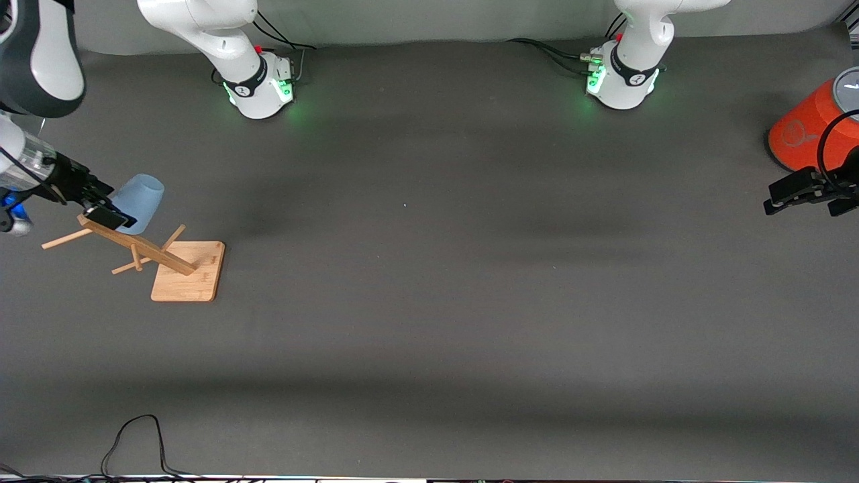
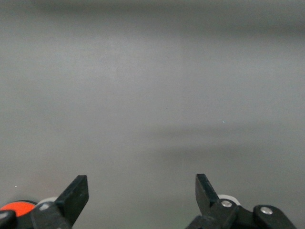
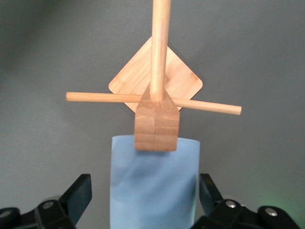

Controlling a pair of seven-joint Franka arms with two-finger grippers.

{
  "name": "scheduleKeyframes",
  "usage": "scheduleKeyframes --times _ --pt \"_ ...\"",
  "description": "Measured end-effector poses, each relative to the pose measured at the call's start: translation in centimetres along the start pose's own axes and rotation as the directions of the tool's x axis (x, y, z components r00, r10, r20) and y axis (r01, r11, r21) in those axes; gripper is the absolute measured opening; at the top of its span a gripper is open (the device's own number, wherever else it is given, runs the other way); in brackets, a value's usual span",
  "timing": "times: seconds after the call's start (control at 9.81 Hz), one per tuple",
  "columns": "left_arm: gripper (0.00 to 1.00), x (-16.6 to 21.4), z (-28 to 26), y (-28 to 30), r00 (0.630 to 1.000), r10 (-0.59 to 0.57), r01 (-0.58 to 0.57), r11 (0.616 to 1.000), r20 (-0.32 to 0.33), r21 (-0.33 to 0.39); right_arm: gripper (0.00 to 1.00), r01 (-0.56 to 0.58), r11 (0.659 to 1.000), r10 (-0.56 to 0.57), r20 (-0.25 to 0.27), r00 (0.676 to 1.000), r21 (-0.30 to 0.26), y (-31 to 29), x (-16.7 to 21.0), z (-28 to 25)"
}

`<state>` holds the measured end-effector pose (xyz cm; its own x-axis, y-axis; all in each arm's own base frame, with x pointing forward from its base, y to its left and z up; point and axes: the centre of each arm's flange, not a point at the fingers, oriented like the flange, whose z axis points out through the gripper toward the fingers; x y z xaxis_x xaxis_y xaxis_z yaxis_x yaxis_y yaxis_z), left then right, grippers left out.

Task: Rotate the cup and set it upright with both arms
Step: 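Grasp the blue cup with the right gripper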

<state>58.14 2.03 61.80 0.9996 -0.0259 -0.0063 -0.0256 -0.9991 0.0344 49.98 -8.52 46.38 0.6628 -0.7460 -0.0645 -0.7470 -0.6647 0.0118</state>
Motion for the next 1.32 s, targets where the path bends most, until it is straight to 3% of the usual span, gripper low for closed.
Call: scheduleKeyframes --times 0.31,0.61,1.12,1.32 --pt "1.0 0.0 0.0 0.0 1.0 0.0 0.0 1.0 0.0 0.0 0.98 -0.001 1.0 0.001 0.005 1.0 -0.004 0.2 -0.3 1.6" --pt "1.0 0.0 0.0 0.0 1.0 0.0 0.0 1.0 0.0 0.0 0.82 -0.001 1.0 0.001 0.004 1.0 -0.003 0.2 -0.3 1.6" --pt "1.0 0.0 -0.8 0.0 1.0 0.0 0.0 1.0 -0.019 0.001 0.82 0.009 1.0 -0.009 0.003 1.0 -0.001 0.0 -0.9 0.9" --pt "1.0 0.0 -1.1 -0.1 1.0 -0.001 0.001 1.0 -0.024 0.002 0.82 0.007 1.0 -0.007 0.008 1.0 0.004 -0.8 -3.8 -1.6"
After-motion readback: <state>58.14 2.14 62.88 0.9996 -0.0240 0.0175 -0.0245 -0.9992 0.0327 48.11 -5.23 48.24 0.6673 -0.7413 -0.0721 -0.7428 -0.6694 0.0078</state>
